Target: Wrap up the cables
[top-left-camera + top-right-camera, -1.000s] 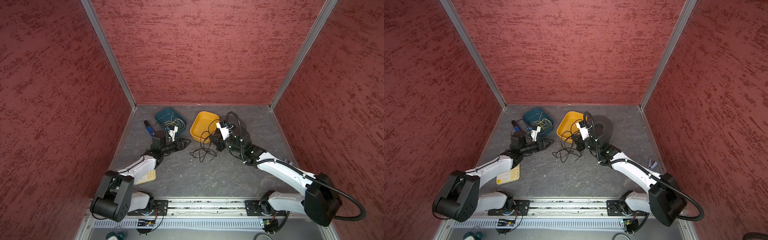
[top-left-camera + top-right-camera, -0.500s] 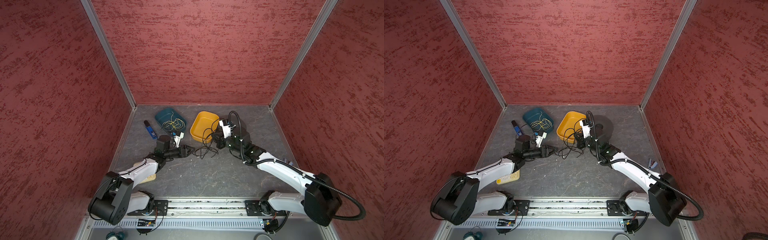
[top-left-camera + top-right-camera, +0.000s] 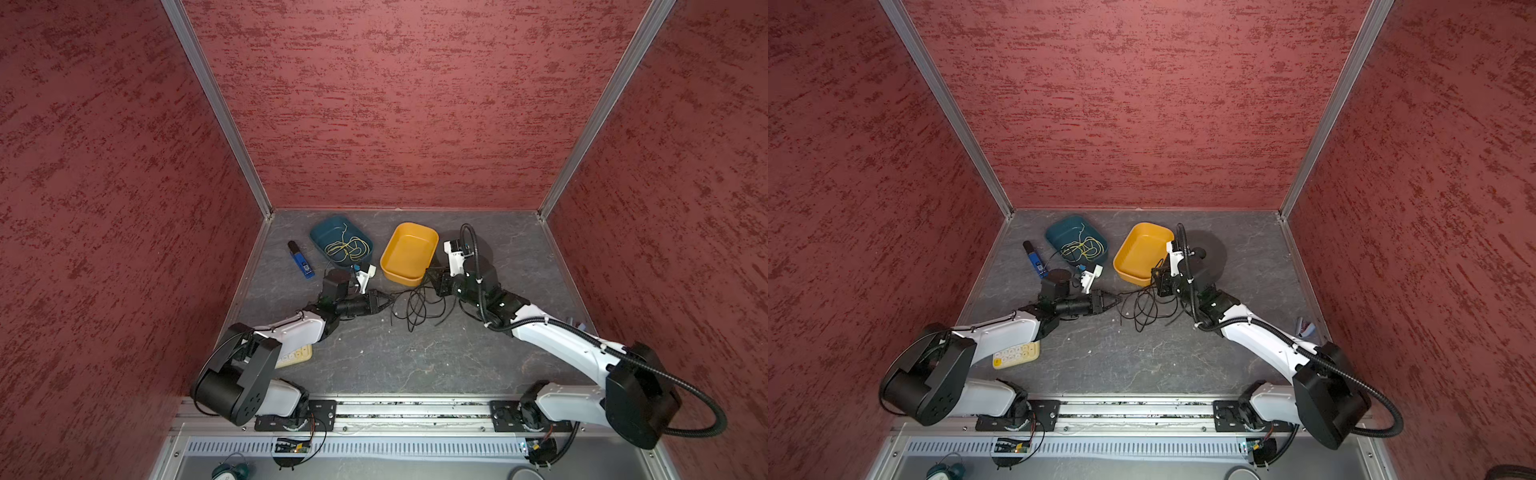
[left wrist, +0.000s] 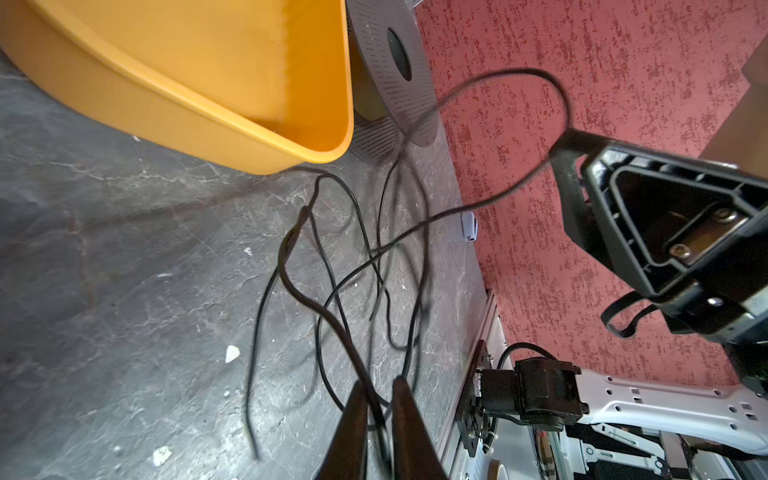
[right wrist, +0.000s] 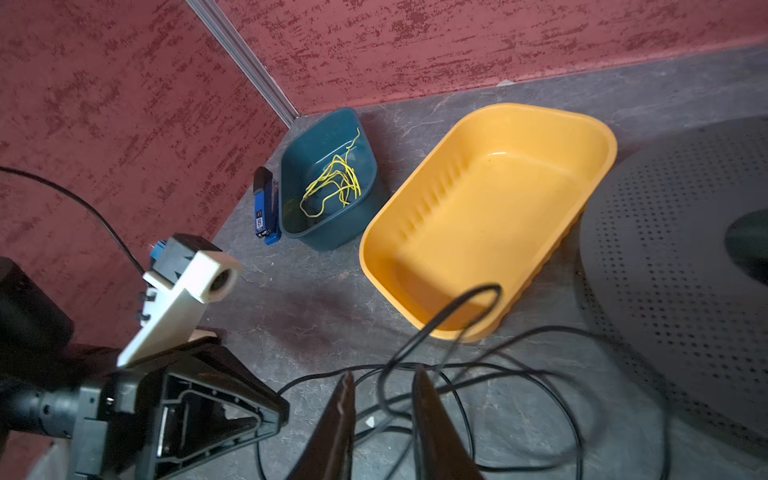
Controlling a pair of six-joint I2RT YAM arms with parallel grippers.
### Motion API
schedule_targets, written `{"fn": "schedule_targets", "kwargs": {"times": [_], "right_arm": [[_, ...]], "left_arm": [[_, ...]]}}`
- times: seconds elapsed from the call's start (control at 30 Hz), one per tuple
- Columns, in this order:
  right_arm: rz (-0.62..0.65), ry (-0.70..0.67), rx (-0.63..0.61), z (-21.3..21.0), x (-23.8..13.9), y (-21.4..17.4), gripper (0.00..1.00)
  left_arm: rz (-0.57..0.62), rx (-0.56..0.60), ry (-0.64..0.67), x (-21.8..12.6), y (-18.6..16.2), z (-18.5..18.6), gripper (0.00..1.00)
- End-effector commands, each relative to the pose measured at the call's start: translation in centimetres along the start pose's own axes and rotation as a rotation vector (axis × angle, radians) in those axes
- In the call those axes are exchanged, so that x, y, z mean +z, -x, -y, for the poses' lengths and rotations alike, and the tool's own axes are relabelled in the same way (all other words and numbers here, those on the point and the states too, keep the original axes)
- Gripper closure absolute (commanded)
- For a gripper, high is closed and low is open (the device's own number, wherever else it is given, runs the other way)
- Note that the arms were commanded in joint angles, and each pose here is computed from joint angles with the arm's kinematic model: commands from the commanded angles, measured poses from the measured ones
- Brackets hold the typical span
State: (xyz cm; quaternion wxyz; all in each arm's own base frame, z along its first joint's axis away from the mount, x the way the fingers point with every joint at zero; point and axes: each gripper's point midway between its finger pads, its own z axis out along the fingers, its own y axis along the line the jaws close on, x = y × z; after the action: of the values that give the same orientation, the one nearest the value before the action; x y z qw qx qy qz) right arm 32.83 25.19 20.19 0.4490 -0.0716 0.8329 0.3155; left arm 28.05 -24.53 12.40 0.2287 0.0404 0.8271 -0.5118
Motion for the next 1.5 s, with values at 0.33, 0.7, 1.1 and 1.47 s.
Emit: {"fn": "schedule_targets", "kwargs": {"times": [0.33, 0.7, 1.1, 1.47], "right_arm": [[-0.076, -0.145, -0.035, 3.4, -2.5, -3.5, 0.24], [-0.226, 0.075, -0.107, -1.2, 1.8, -4.7, 0.27], [-0.289, 0.152, -0.029, -4.2, 7.0, -6.6, 0.42], [-0.261, 0.154, -0.004, -4.7, 7.4, -6.6, 0.44]], "left_arm": [[0.084, 0.186, 0.236, -4.0, 2.9, 0.7, 0.96], [0.087, 0.246, 0.293, -5.2, 2.2, 1.0, 0.96], [0.139, 0.294, 0.326, -6.8, 2.5, 2.4, 0.96], [0.222, 0.343, 0.33, -8.7, 4.1, 4.9, 0.95]]}}
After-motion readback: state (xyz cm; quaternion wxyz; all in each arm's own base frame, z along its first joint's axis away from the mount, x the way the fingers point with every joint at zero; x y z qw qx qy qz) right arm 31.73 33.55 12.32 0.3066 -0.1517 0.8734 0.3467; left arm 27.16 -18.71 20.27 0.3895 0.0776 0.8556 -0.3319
